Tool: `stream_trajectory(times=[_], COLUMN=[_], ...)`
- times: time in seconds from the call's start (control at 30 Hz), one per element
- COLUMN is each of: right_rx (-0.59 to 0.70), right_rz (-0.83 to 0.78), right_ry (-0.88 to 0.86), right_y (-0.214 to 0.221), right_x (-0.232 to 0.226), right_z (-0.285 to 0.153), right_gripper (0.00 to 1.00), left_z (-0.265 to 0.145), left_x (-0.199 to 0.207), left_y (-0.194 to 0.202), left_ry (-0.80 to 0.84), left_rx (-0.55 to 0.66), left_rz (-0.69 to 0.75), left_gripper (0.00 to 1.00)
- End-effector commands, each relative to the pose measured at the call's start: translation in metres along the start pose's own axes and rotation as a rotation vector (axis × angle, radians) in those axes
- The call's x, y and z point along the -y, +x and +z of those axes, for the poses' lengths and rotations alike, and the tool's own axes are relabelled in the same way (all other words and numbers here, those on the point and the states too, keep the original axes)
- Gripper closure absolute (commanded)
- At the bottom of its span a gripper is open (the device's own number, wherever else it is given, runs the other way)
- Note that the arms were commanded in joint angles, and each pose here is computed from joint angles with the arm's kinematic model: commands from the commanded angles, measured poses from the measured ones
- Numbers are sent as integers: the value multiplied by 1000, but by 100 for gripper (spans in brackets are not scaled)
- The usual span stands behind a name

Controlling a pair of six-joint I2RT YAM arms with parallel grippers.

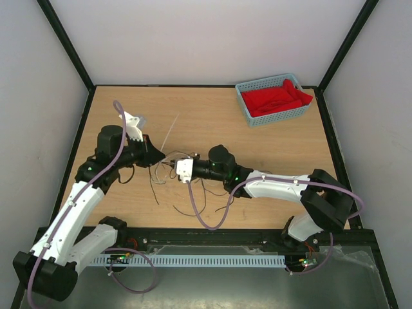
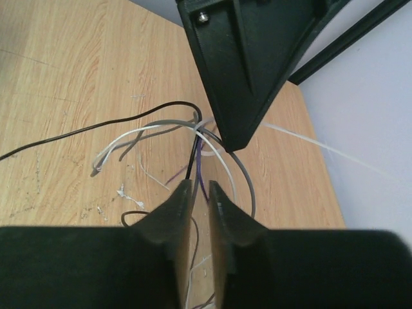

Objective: Zip-tie the wires
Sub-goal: Adjust the cable at the center of the board.

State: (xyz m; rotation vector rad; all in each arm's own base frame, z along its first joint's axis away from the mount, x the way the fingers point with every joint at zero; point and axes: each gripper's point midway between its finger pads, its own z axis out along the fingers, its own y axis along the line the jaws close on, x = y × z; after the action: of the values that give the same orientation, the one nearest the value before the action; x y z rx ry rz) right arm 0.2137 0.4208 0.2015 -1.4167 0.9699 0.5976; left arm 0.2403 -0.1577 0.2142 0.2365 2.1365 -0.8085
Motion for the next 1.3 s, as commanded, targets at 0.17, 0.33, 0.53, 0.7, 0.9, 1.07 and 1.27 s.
stream_trajectory(times=[0.17, 0.33, 0.53, 0.7, 0.9, 1.07, 1.27], right_rx=[-16, -30, 30, -4, -37, -28, -37], right_rz=[-33, -3, 141, 129, 130, 146, 163], right_ry=[69, 79, 95, 97, 114, 186, 202], right_y=[-6, 2, -4, 9, 29, 32, 45], right_x=[7, 2, 18, 21, 22, 49, 71], right_z=[-27, -44, -55, -48, -39, -45, -49], right_gripper=[55, 49, 46, 54, 62, 58, 55], left_z=[2, 2, -1, -4, -5, -5, -5], left_x=[-8, -6, -1, 4, 7, 8, 9], left_y=[-3, -5, -6, -7, -9, -8, -6], left_ry=[-38, -29, -8, 9, 23, 29, 34], left_rx=[24, 26, 32, 41, 42, 37, 33], left_rz=[19, 27, 44, 40, 37, 36, 35], left_gripper=[100, 100, 100, 100, 100, 100, 100])
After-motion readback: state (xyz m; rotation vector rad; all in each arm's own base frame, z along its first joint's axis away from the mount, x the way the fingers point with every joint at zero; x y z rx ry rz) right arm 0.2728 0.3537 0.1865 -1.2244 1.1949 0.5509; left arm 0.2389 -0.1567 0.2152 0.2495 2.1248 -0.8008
